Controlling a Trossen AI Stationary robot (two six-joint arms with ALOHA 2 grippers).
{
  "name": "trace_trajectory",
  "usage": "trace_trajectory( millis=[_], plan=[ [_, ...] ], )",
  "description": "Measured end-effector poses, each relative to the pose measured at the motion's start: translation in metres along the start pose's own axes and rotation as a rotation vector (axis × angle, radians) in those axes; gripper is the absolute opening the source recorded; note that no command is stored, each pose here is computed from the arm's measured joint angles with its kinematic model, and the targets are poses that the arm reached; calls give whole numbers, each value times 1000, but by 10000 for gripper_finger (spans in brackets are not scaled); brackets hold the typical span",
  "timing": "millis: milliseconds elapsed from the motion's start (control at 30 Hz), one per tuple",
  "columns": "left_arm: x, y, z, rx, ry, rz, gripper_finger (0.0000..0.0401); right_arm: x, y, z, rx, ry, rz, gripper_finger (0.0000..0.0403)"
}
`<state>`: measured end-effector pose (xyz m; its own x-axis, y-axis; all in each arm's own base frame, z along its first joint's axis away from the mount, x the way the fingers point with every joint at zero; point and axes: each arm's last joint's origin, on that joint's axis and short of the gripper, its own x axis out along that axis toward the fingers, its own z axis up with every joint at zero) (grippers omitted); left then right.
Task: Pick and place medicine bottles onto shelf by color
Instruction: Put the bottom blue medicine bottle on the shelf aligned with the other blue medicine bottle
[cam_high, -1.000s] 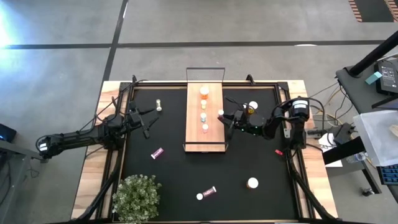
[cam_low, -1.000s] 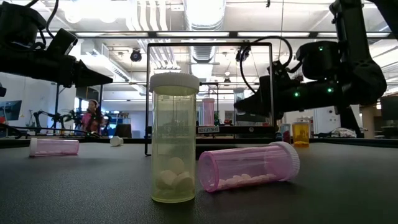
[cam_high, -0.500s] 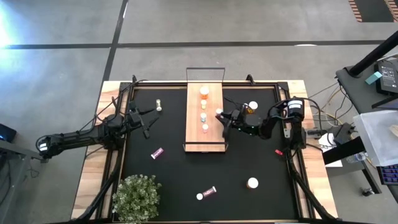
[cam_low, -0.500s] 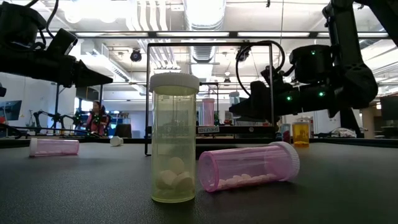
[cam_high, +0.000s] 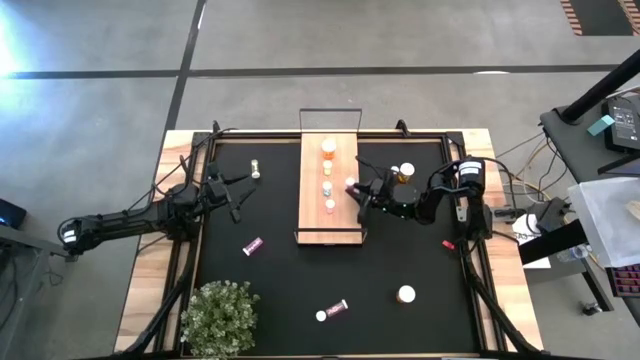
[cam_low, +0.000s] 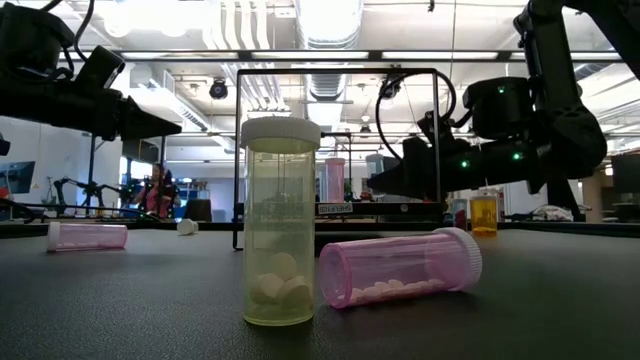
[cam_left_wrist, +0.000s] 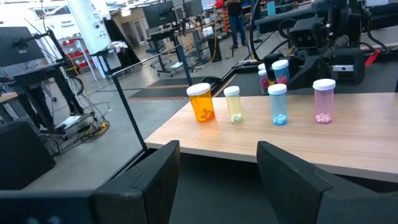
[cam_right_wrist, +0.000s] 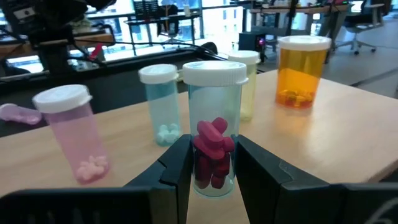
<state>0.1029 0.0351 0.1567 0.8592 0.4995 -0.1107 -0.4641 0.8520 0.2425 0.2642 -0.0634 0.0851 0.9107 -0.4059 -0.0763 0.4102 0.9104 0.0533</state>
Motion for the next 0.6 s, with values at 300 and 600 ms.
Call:
trace_trajectory(
  millis=[300,600],
  plan=[
    [0,0,0,0,0,0,199,2,3,1,-1,-1,50,98],
    [0,0,0,0,0,0,199,3,5,2,-27,-5,63,98]
  ],
)
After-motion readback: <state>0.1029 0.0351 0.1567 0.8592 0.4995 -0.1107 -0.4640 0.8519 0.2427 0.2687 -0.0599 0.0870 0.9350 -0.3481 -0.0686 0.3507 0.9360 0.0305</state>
